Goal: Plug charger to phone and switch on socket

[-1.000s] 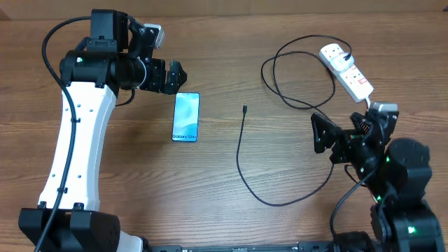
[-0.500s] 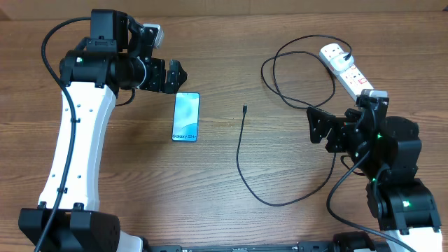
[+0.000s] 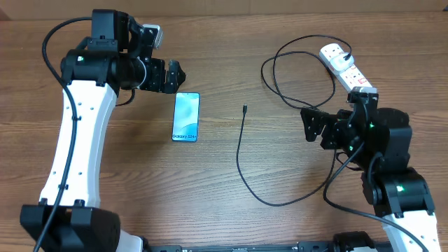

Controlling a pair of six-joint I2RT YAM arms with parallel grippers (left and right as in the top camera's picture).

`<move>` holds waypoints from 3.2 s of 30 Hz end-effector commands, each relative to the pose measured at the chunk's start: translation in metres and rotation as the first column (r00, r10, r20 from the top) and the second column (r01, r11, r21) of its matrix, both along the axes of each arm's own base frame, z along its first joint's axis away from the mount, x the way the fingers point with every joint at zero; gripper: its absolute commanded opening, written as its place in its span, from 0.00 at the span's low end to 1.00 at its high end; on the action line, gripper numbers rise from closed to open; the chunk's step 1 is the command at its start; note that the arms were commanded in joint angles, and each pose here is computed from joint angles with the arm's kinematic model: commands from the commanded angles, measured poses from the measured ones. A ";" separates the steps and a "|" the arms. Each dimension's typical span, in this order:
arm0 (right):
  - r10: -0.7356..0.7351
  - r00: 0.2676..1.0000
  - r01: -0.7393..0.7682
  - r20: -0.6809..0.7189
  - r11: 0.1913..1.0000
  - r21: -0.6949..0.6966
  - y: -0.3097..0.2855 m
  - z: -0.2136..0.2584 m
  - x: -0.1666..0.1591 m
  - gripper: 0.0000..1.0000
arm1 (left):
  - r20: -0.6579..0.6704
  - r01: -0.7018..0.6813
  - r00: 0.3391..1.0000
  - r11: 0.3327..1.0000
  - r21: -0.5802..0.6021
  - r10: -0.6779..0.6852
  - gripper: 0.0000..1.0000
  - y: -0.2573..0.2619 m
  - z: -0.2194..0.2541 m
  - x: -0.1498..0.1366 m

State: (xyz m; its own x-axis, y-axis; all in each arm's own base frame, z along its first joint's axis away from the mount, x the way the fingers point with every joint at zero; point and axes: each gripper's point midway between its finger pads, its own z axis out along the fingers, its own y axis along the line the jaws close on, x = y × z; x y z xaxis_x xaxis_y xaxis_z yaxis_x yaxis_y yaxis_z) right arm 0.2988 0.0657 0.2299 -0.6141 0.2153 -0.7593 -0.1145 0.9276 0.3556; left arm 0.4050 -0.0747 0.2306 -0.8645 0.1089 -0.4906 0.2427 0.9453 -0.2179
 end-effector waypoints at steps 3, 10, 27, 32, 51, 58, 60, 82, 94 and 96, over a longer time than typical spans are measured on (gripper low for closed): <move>0.018 1.000 -0.018 0.007 1.000 0.011 0.004 0.007 0.004 1.00 | -0.114 0.004 0.993 1.000 0.027 -0.001 0.95 -0.007 -0.041 0.010; 0.017 1.000 -0.017 -0.012 1.000 0.010 0.004 0.003 0.004 1.00 | -0.232 0.034 0.972 0.998 0.043 -0.023 0.98 -0.035 -0.093 0.014; 0.017 0.991 -0.016 -0.136 1.000 0.005 0.005 -0.029 0.006 1.00 | -0.342 -0.026 0.930 0.953 0.302 0.134 0.99 -0.037 -0.182 0.017; 0.019 0.989 -0.018 -0.148 1.000 0.006 0.005 -0.032 0.007 1.00 | -0.400 -0.018 0.904 0.948 0.317 0.151 0.99 -0.035 -0.197 0.007; 0.018 0.989 -0.018 -0.148 1.000 0.006 0.005 -0.032 0.007 1.00 | -0.421 -0.040 0.888 0.945 0.325 0.182 0.95 -0.033 -0.218 0.003; 0.019 0.989 -0.018 -0.148 1.000 0.006 0.005 -0.032 0.007 1.00 | -0.432 -0.093 0.870 0.940 0.328 0.237 0.90 -0.032 -0.223 -0.002; 0.019 0.989 -0.018 -0.148 1.000 0.006 0.005 -0.032 0.007 1.00 | -0.435 -0.093 0.869 0.941 0.325 0.236 0.90 -0.033 -0.224 -0.003; 0.019 0.989 -0.018 -0.148 1.000 0.006 0.005 -0.032 0.007 1.00 | -0.469 -0.082 0.852 0.944 0.320 0.233 0.85 -0.032 -0.246 -0.019; 0.021 0.989 -0.020 -0.148 1.000 0.008 0.006 -0.032 0.007 1.00 | -0.455 -0.086 0.859 0.943 0.323 0.234 0.86 -0.031 -0.251 -0.018; 0.021 0.989 -0.020 -0.148 1.000 0.008 0.006 -0.032 0.007 1.00 | -0.452 -0.087 0.861 0.943 0.321 0.233 0.87 -0.031 -0.251 -0.017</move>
State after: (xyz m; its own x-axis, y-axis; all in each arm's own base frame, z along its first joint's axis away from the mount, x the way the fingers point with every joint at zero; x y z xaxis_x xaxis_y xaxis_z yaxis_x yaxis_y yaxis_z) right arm 0.3016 0.0686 0.1847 -0.7423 0.2050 -0.6379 -0.0602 0.9278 0.3682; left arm 0.3986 -0.1092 -0.0005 -0.9991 0.0323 -0.0263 0.0325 0.9995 -0.0050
